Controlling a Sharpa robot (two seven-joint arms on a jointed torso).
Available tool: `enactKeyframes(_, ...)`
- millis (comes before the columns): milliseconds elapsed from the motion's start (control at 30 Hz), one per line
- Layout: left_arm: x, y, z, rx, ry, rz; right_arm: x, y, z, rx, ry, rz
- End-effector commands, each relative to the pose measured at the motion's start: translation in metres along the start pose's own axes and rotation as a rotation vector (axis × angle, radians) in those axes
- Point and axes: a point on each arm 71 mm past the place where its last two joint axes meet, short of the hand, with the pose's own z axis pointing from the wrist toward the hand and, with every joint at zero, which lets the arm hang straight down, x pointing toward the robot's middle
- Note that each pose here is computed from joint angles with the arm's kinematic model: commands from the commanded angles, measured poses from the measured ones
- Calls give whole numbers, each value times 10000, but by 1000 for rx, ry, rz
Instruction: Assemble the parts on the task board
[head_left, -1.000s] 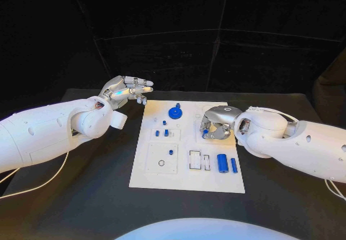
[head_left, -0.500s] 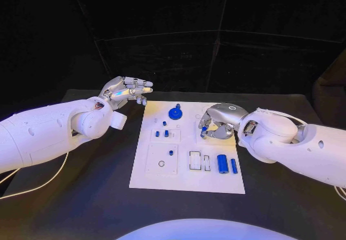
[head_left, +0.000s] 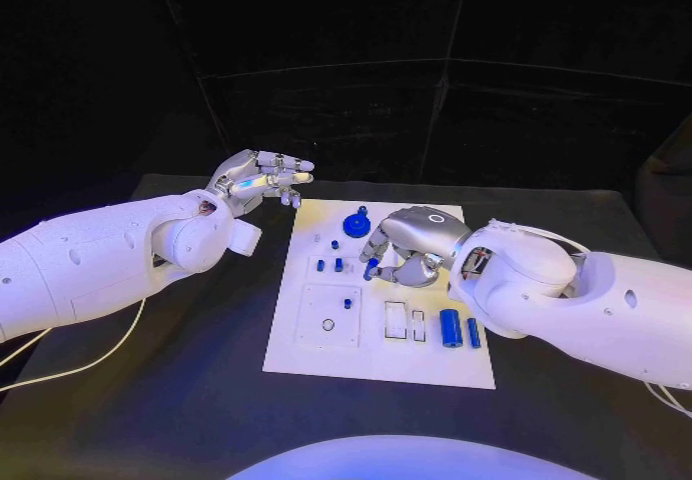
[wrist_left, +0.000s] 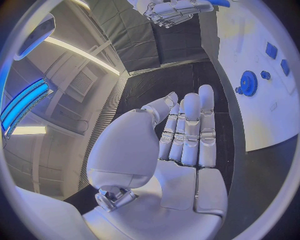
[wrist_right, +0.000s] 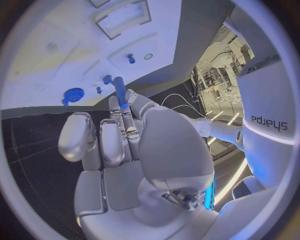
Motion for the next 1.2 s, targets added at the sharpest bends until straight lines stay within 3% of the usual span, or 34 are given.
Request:
enactKeyframes(33,29,-16,13,9,10,-8,53,134,80,-68,-7,-2)
enactKeyframes(267,60,-13,27,6,18,-10,340,355,211,-139,30,29)
enactKeyframes(600,70,-12,31,4,22,-12,639,432,254,-159,74,43)
enactKeyframes(1200,68,-12,31,3,22,-12,770,385,308,-142,106,24)
